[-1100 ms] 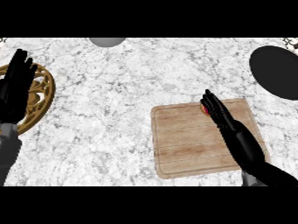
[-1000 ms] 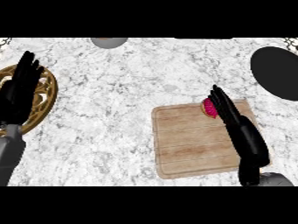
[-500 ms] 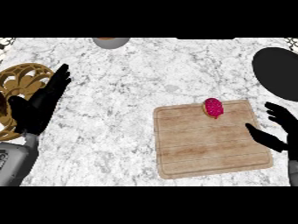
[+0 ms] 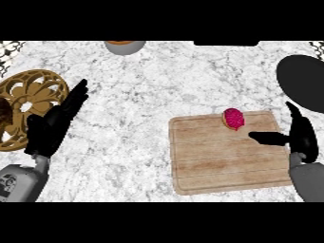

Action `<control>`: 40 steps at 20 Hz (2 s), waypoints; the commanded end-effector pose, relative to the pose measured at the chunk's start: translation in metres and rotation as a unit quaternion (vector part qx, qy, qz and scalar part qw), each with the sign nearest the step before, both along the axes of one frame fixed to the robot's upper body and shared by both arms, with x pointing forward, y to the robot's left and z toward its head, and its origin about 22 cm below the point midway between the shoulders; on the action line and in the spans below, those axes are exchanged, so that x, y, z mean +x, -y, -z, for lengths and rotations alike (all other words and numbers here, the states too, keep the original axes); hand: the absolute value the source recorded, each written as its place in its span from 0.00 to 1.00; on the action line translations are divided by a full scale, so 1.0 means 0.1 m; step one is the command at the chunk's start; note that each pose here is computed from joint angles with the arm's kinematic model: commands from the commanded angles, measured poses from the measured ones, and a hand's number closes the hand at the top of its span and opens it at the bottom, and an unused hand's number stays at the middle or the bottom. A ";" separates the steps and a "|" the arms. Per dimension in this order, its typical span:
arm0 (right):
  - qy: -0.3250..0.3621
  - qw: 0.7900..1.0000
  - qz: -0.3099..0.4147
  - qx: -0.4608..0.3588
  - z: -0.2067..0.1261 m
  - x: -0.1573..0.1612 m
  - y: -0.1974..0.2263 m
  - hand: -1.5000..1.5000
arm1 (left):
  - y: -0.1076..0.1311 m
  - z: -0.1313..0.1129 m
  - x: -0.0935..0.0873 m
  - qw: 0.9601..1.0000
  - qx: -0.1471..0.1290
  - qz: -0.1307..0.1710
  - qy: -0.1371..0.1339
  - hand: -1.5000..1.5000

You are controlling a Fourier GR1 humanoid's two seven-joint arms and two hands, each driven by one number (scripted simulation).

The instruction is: Pick the cupcake from the cutting board and place it in the pan

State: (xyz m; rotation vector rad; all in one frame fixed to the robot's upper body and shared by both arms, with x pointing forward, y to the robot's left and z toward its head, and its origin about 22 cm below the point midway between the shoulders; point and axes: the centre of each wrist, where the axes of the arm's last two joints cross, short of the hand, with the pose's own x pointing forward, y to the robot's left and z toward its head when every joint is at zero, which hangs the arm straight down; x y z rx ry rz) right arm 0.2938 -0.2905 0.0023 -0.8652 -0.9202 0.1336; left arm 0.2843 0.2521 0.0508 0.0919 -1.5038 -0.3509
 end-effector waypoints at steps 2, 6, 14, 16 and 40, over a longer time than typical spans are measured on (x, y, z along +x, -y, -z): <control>-0.125 0.991 -0.018 -0.053 -0.53 0.32 0.00 0.00 | -0.04 -0.01 -0.06 1.000 -0.002 0.007 -0.006 0.50; -0.242 0.967 -0.076 -0.030 -0.74 0.59 -0.09 0.00 | 0.05 -0.03 0.00 1.000 -0.002 0.009 -0.002 0.50; -0.376 0.916 -0.133 0.046 -0.87 1.08 -0.51 0.00 | 0.16 -0.02 -0.06 1.000 -0.004 0.017 -0.001 0.50; -0.392 0.908 -0.144 0.041 -0.96 1.15 -0.60 0.00 | 0.16 -0.10 -0.03 1.000 0.004 0.004 0.004 0.50; -0.449 0.887 -0.109 -0.017 -0.47 1.24 -0.80 0.00 | 0.15 -0.09 -0.19 1.000 -0.001 0.000 0.002 0.50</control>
